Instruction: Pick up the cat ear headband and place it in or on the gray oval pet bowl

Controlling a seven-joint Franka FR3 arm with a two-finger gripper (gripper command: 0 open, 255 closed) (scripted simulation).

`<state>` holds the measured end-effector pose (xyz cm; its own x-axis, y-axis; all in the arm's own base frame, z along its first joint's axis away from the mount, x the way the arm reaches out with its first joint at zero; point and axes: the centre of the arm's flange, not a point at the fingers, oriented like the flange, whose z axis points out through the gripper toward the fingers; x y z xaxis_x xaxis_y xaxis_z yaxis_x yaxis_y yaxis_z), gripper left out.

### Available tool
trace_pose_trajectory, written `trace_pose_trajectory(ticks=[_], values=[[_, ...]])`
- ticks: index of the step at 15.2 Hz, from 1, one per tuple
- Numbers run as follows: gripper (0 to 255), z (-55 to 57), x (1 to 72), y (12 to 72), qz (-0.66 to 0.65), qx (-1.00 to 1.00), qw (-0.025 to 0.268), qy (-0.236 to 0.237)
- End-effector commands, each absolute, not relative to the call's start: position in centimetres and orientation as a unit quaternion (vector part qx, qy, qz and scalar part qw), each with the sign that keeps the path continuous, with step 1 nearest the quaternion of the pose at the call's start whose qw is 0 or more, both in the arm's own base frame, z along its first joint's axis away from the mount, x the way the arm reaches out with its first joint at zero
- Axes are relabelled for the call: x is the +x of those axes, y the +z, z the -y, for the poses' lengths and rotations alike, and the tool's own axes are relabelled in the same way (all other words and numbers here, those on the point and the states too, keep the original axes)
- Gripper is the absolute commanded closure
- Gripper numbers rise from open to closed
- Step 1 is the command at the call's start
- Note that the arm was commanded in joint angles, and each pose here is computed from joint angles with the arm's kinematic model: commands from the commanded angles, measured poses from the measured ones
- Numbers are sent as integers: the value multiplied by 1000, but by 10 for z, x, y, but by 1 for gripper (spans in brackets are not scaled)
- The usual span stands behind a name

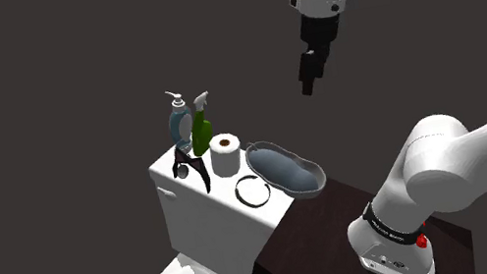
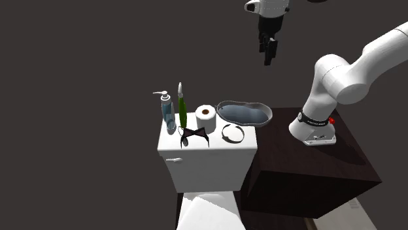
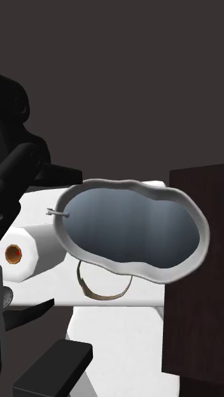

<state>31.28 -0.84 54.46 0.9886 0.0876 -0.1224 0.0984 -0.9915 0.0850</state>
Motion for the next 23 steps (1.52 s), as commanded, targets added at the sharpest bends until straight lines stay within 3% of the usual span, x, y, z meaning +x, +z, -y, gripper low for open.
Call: trace_pose_trajectory(ticks=[1, 23], values=[[0, 8, 313, 545, -47, 996, 45, -59], [0, -121, 467, 363, -44, 998, 41, 34]])
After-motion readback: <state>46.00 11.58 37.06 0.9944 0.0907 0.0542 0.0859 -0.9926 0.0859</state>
